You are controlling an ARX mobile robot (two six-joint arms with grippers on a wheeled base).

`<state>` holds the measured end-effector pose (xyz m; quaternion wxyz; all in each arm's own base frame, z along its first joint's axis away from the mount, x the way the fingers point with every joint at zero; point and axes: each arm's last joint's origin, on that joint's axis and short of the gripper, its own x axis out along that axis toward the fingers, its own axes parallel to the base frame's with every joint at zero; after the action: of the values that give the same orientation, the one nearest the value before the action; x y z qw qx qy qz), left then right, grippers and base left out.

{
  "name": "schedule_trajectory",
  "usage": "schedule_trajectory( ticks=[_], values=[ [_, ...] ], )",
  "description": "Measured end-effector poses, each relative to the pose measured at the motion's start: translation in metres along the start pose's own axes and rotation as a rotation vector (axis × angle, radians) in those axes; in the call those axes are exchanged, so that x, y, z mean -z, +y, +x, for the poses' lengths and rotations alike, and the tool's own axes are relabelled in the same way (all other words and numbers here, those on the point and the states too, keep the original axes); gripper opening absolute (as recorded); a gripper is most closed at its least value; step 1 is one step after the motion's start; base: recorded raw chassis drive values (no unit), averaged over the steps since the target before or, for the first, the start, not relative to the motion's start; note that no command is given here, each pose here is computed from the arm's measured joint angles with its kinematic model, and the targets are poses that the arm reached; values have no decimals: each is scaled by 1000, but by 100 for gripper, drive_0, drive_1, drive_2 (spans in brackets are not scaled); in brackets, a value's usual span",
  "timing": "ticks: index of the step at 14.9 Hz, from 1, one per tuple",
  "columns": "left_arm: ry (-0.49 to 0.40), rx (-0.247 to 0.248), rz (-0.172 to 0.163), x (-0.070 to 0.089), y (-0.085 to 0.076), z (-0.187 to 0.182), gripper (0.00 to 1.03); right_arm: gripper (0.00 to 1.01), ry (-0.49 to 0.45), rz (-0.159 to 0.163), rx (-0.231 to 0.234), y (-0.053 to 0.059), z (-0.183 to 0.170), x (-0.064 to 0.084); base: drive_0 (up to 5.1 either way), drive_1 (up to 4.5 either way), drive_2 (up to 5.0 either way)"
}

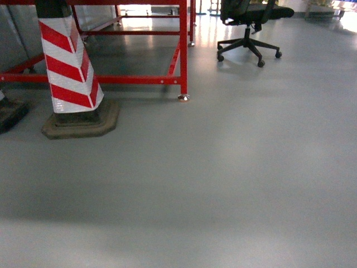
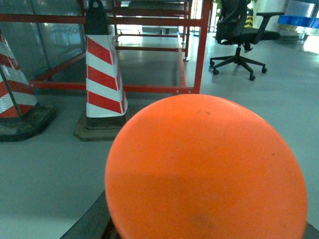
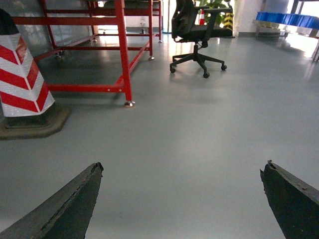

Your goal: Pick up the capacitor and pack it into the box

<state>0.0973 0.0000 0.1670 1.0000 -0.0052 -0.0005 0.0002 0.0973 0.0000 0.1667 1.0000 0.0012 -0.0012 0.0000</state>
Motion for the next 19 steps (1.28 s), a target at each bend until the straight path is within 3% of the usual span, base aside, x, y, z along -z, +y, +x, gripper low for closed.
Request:
schedule_trajectory(
  ticks=[19],
  values=[
    [-2, 0, 0, 0, 0, 0, 44, 98, 0, 0, 1, 0, 0, 0, -502, 243, 243]
  ],
)
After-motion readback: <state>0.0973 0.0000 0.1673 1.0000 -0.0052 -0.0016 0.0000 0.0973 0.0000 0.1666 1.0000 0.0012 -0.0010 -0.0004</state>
